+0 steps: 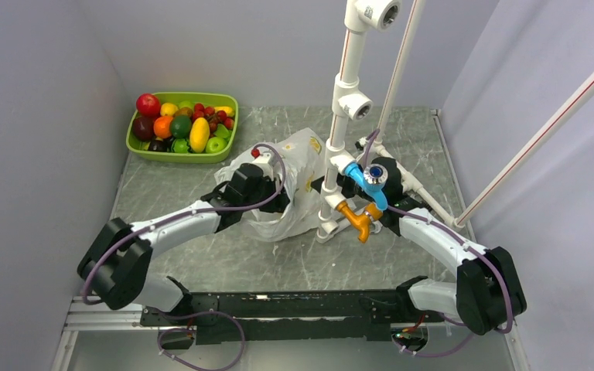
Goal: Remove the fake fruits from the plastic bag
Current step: Take out the fake fruit from the plastic bag.
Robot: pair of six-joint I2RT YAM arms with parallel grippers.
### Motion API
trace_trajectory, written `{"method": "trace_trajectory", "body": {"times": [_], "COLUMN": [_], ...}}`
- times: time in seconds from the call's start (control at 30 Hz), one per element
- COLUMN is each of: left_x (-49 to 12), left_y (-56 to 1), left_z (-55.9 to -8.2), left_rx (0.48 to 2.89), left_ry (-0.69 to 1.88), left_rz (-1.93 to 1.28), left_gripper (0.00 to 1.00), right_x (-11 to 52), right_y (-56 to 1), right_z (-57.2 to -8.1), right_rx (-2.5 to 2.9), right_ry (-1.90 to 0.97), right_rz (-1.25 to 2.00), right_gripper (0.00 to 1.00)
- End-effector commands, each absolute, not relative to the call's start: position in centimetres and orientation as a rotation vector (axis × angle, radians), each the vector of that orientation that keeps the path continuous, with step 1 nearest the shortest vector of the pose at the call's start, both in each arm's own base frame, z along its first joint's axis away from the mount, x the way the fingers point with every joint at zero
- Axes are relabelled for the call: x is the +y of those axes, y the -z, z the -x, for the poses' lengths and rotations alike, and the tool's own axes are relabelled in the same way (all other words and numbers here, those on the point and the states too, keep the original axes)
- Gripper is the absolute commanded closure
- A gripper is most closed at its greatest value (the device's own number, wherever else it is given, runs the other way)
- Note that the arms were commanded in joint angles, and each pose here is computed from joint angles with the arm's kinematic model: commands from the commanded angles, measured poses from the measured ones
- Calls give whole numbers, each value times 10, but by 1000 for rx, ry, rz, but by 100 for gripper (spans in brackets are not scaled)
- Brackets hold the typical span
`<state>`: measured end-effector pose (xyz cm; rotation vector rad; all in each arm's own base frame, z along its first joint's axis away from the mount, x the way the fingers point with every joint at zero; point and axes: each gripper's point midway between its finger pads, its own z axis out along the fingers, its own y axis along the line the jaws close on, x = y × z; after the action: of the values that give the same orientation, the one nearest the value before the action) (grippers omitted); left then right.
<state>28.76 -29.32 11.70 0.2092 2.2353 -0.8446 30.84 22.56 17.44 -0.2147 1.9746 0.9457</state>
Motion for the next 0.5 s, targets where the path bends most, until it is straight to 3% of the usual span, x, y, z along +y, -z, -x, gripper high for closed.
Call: {"method": "trace_trajectory", "body": {"times": [0.0, 0.2, 0.4, 0.47], "left_x": [-283, -298, -314, -318], "left_y": [-129, -123, -106, -103], "left_z": [-269, -274, -305, -309], "left_rx": [2294, 2241, 2273, 2268], "left_ry": [813, 929, 910, 923], "left_rz": [-308, -216, -88, -44], "left_gripper": [93, 97, 100, 100], "right_x": [232, 222, 240, 231], "right_y": [-192, -162, -142, -120], "right_z": [-315, -321, -298, -302], "right_rx": [1904, 2027, 2111, 2144], "right_ry": [-957, -906, -1153, -1149], "right_rz": [231, 89, -34, -134], "right_gripper": [1, 3, 18, 28]}}
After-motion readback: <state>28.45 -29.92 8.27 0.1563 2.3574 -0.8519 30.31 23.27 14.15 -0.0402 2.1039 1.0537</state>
